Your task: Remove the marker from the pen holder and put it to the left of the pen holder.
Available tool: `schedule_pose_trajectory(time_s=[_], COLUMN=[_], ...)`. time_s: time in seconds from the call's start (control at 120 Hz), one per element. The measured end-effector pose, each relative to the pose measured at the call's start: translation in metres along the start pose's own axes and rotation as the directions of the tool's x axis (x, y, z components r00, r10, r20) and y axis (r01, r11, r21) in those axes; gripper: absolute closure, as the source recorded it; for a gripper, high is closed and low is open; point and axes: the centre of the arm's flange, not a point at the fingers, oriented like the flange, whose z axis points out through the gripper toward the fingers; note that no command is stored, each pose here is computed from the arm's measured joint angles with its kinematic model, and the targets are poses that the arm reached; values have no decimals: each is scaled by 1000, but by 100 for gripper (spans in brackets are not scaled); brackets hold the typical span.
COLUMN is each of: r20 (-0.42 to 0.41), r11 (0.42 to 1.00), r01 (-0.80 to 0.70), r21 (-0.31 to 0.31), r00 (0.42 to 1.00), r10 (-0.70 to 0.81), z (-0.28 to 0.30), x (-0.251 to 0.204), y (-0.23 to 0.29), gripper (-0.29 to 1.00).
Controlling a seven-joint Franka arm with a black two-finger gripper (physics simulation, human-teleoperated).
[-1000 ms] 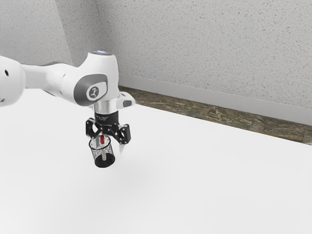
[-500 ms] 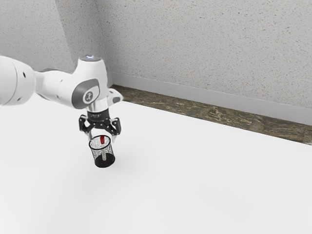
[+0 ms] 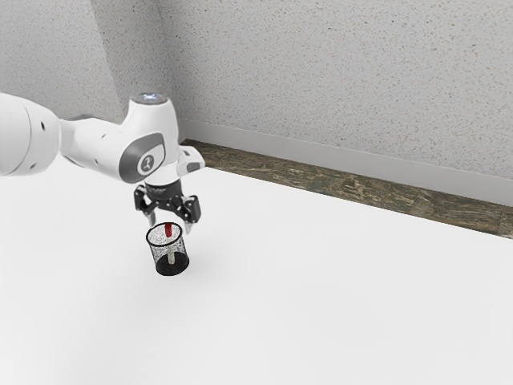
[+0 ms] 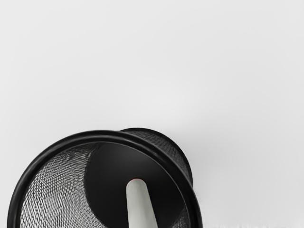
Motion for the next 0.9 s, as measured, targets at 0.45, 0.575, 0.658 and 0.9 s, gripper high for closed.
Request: schedule_pose_trajectory(time_s=[0.45, 0.575, 0.658, 0.9], r20=[-25, -28, -23, -30], r11=[990, 986, 984, 979], r01=[-134, -154, -166, -195], r21=[-53, -58, -62, -68], r00=[991, 988, 986, 981], r10=[133, 153, 165, 193], z=[6, 4, 5, -1], x=[-5, -8, -14, -20], y=[-8, -10, -11, -8], gripper=[2, 2, 2, 2])
